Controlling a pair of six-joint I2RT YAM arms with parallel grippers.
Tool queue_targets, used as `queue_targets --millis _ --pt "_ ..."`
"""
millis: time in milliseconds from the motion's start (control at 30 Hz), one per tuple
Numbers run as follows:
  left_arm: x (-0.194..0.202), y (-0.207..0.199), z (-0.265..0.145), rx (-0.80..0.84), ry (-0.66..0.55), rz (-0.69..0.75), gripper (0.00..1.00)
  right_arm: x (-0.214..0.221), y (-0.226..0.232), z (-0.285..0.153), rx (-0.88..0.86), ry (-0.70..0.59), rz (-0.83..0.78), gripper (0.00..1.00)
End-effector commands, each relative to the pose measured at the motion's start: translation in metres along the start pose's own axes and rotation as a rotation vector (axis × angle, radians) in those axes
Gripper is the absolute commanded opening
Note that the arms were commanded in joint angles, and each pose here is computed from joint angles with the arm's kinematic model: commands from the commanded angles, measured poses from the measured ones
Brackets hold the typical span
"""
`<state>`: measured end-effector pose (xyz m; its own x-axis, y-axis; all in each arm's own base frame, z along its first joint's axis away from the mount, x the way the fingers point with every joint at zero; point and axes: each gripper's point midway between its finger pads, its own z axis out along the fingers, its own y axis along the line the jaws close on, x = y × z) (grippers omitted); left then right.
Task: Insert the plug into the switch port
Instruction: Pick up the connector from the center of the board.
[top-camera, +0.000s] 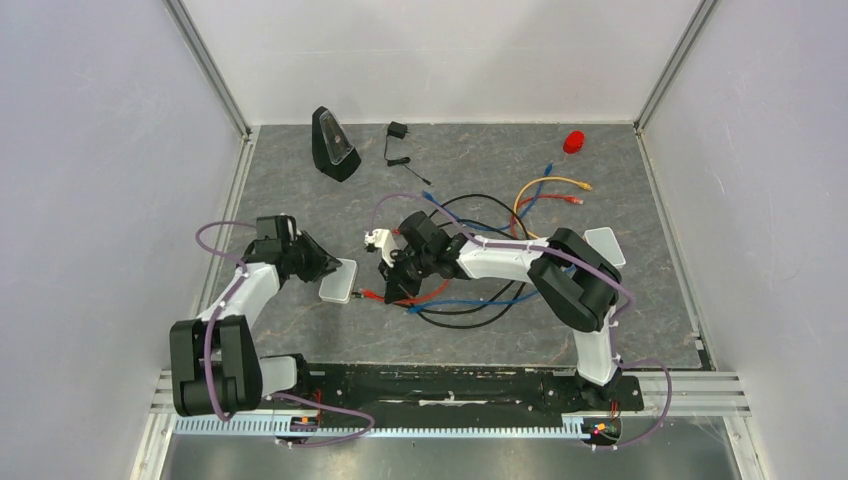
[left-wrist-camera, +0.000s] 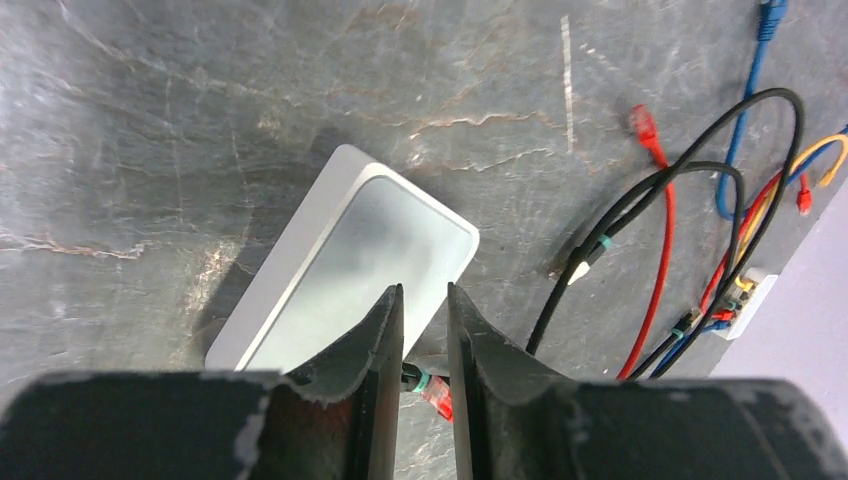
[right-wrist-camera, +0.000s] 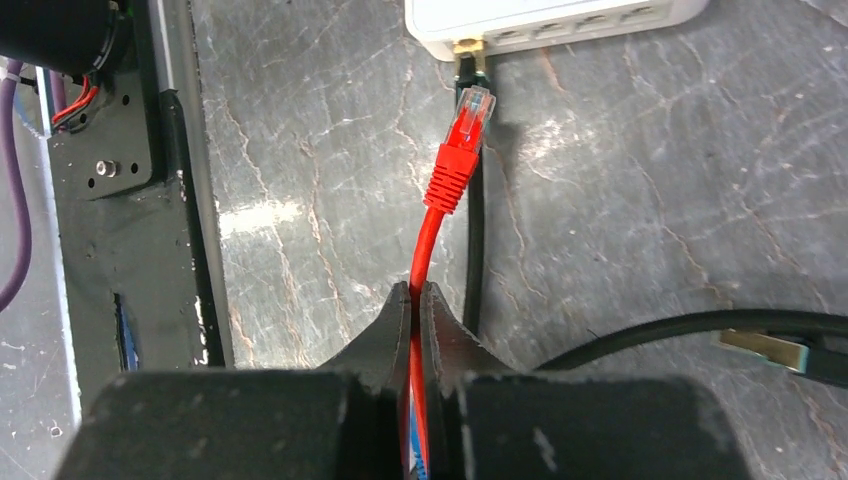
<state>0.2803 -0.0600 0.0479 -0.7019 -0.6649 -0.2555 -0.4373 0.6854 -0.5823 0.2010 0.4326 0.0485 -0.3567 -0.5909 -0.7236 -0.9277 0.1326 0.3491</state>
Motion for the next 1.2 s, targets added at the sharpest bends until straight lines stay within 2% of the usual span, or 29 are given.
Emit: queue_targets --millis 0,100,200,300,633,1000,1167 --pt "-0.029 -0.020 -0.027 0.006 -0.105 0.116 0.29 -0.029 0.008 -0.016 -0.012 -0.071 -0.047 0.00" --pt "-0.024 -0.031 -0.032 0.067 -0.089 0.157 0.29 -0.037 -0.009 -0.023 0.087 -0.098 -0.105 0.00" --pt "-0.029 -0.023 -0.036 0.005 -0.098 0.193 0.29 -0.040 -0.034 -0.024 0.186 -0.077 -0.158 0.00" --pt "-0.037 -0.012 -0.036 -0.066 -0.080 0.186 0.30 -0.040 -0.048 -0.019 0.185 -0.032 -0.228 0.00" --pt "-0.043 0.001 -0.017 -0.115 0.043 0.161 0.30 -0.029 -0.060 -0.004 0.124 0.069 -0.434 0.00" --pt "-0.024 0.014 -0.009 -0.134 0.162 0.171 0.29 -0.019 -0.050 0.009 0.012 0.088 -0.496 0.00" --pt "-0.024 0.018 -0.012 -0.151 0.156 0.193 0.30 -0.019 -0.050 0.017 0.006 0.091 -0.529 0.00"
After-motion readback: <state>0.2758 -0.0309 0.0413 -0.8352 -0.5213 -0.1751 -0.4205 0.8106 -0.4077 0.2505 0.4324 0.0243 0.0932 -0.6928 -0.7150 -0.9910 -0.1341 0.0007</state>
